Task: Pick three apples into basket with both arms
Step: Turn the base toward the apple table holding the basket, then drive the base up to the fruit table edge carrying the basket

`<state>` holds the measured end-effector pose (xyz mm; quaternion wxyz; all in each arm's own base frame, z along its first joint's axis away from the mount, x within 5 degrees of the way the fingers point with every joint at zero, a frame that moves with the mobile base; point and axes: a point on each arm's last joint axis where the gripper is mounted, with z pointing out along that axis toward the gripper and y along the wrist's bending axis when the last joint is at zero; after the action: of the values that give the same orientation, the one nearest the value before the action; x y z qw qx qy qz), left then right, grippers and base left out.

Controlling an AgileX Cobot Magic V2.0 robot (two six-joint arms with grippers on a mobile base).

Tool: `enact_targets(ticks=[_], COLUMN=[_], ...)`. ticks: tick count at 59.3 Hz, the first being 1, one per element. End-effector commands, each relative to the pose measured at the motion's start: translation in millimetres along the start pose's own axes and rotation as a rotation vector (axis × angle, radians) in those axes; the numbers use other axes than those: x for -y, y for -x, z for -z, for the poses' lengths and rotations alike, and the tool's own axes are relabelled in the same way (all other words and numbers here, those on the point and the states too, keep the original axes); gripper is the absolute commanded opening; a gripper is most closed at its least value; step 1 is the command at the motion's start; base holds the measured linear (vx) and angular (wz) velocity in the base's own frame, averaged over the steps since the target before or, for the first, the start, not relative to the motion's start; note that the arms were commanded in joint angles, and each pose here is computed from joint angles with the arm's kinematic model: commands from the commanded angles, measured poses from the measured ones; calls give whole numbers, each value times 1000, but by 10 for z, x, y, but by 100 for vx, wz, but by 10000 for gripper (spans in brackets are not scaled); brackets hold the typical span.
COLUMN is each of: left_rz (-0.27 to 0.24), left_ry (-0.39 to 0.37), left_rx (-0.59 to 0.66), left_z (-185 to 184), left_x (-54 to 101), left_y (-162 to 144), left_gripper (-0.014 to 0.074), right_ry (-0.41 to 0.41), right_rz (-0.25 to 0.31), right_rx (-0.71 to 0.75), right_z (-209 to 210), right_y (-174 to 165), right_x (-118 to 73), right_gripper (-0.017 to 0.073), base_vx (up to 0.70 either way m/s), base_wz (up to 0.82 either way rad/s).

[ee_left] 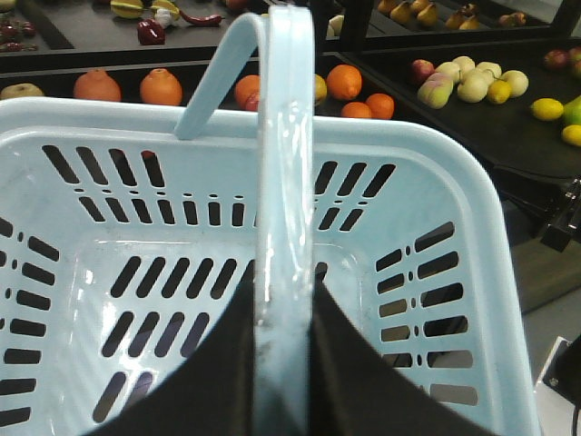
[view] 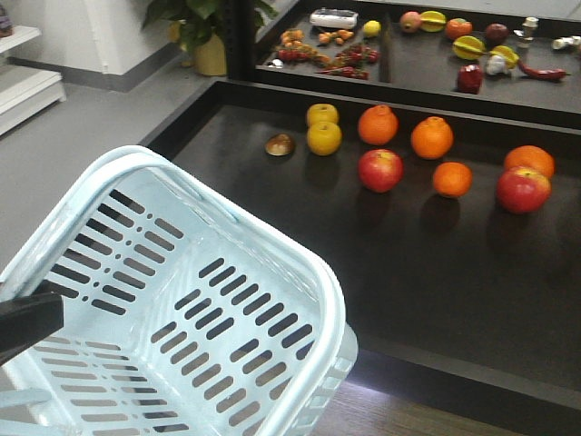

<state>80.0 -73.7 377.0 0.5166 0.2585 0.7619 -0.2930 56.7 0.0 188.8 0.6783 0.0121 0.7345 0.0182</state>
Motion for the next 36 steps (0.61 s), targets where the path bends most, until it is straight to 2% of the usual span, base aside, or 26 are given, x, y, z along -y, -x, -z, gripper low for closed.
enact_targets(ticks=[1,36], left_rz=[28,28], left_ry=[9,9], left_rx=[116,116], left_z=[46,46], left_x=[13,13], left_y=[161,161], left_gripper=[-6,-6], right_ry=[3,3], right_rz=[24,24], right_rx=[60,60], right_z=[-10,-10], right_y=[47,47], right_x=[-6,-6], right_gripper=[-5,-5], base_vx=[7,7], base_wz=[-33,-30])
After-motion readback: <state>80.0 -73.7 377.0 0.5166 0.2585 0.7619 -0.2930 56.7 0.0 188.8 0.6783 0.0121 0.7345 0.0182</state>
